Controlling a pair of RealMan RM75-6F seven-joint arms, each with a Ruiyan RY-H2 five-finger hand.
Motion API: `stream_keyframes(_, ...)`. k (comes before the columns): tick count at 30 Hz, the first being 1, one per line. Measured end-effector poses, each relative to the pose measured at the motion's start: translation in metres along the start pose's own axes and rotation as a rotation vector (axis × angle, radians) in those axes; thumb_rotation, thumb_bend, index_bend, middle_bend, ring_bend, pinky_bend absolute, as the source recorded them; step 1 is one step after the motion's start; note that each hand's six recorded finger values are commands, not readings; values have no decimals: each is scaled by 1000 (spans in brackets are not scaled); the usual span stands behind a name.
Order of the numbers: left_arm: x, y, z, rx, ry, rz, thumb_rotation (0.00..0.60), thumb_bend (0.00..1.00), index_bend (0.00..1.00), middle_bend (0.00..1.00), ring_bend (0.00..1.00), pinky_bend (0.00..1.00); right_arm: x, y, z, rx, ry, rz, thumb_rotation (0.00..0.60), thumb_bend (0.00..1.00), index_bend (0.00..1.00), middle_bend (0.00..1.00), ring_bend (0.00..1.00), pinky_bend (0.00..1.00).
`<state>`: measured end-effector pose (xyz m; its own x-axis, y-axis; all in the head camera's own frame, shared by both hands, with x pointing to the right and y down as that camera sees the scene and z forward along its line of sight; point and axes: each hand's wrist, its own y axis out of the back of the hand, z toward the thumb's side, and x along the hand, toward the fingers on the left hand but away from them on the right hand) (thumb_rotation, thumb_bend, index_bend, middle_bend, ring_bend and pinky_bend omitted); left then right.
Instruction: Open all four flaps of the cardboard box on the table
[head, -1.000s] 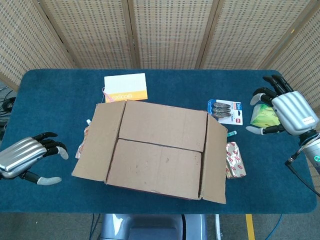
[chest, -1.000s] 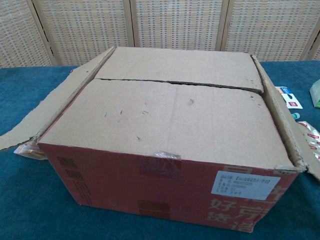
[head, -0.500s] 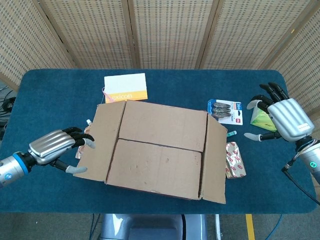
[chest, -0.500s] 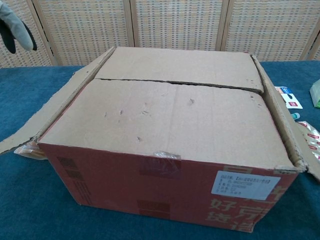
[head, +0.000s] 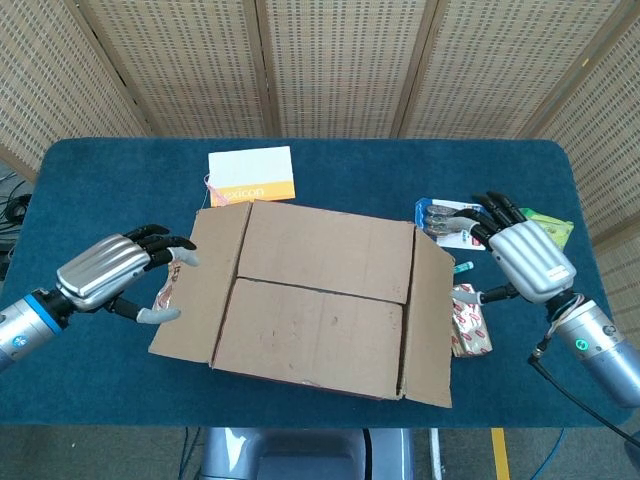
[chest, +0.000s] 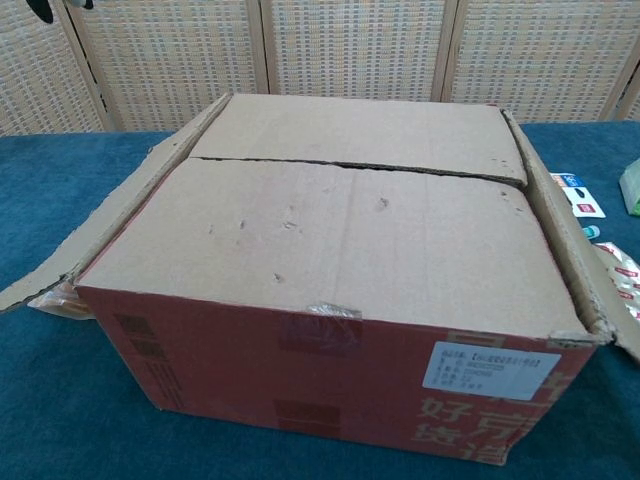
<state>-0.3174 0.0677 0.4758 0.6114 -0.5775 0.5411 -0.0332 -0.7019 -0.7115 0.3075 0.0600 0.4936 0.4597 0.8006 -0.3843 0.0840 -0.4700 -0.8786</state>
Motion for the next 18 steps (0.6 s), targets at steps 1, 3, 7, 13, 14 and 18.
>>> stream_keyframes(1, -1, 2, -1, -4, 2, 18, 78, 0, 237, 191, 249, 114, -2, -3, 4, -3, 9, 3, 389, 0, 147, 173, 18, 19)
stream_keyframes(3, -6, 7, -3, -10, 9, 60, 78, 0, 237, 190, 249, 114, -6, -8, 10, -12, 21, 6, 388, 0, 126, 162, 7, 18)
stream_keyframes(7, -19, 14, -10, -18, 35, 127, 78, 0, 237, 189, 249, 114, -16, -19, 26, -48, 53, 18, 389, 0, 86, 140, 0, 19)
stream_keyframes(13, -42, 21, -22, -29, 85, 207, 80, 0, 236, 189, 249, 114, -29, -36, 46, -57, 94, 46, 389, 0, 8, 89, 0, 19)
stream_keyframes(14, -45, 21, -24, -26, 94, 213, 80, 0, 237, 189, 249, 114, -31, -39, 49, -54, 98, 48, 389, 0, 3, 82, 0, 19)
stream_keyframes(18, -55, 16, -31, -11, 124, 220, 81, 0, 237, 189, 249, 114, -40, -53, 58, -45, 110, 62, 392, 0, 0, 50, 0, 19)
